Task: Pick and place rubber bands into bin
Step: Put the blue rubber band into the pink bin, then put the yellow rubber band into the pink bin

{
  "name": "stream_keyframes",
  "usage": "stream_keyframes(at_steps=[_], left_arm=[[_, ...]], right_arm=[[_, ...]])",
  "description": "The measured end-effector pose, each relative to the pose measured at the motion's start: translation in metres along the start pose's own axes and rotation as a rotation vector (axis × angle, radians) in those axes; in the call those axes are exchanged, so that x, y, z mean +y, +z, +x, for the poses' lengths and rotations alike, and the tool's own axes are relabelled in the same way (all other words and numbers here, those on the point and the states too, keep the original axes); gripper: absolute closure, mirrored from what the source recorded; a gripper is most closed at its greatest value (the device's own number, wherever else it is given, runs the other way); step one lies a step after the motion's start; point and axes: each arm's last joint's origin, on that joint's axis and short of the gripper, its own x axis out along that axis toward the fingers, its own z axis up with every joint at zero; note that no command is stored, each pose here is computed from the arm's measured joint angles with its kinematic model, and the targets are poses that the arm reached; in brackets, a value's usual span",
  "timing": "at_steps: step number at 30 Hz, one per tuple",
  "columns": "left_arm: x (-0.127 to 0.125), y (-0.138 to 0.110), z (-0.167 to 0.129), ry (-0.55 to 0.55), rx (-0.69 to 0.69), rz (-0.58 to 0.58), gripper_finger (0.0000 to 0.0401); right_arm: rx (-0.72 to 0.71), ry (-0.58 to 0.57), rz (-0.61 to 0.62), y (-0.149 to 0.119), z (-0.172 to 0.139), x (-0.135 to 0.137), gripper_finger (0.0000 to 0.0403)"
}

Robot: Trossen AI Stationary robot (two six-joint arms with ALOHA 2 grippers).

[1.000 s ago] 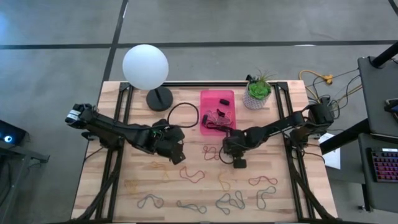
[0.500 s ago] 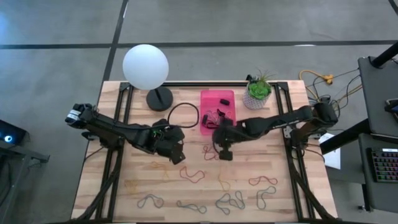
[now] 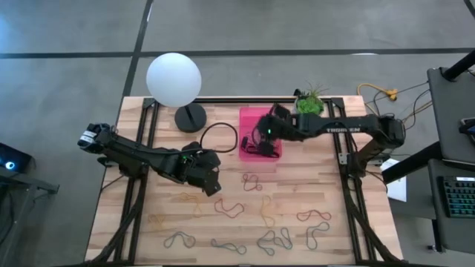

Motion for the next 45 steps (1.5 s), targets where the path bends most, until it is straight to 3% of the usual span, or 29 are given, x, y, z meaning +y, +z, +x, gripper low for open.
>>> stream_keyframes(at_steps=[3,7,14,21,24,27,30,34,39,42,45], left_arm=[[0.0,0.0,0.0,0.0,0.0,0.0,0.0206],[0.0,0.0,0.0,0.0,0.0,0.0,0.0206],[0.0,0.0,0.0,0.001,0.0,-0.003,0.0206],[0.0,-0.001,0.001,0.004,0.004,0.015,0.0206],[0.0,-0.002,0.002,0.005,0.005,0.03,0.0206],[0.0,-0.008,0.006,-0.015,0.043,0.101,0.0207],[0.0,-0.023,0.01,-0.058,0.11,0.216,0.0208],[0.001,-0.061,0.016,-0.114,0.218,0.398,0.0208],[0.002,-0.112,0.02,-0.318,0.366,0.584,0.0208],[-0.002,-0.134,0.029,-0.421,0.34,0.625,0.0208],[-0.004,-0.147,0.041,-0.459,0.29,0.63,0.0208]], right_arm=[[0.051,-0.012,0.03,-0.004,0.012,-0.012,0.0393],[0.1,0.057,-0.004,-0.008,0.014,-0.012,0.0372],[0.232,0.188,-0.11,-0.024,0.002,0.008,0.0285],[0.318,0.38,-0.395,-0.058,-0.054,0.061,0.0213],[0.3,0.415,-0.376,-0.078,-0.08,0.082,0.0205],[0.322,0.421,-0.283,-0.103,-0.099,0.098,0.0205],[0.351,0.386,-0.171,-0.13,-0.111,0.111,0.0207],[0.366,0.362,-0.081,-0.158,-0.123,0.128,0.0206],[0.387,0.352,-0.071,-0.178,-0.126,0.146,0.0206],[0.4,0.331,-0.084,-0.183,-0.123,0.153,0.0206],[0.399,0.323,-0.087,-0.181,-0.121,0.159,0.0206]])
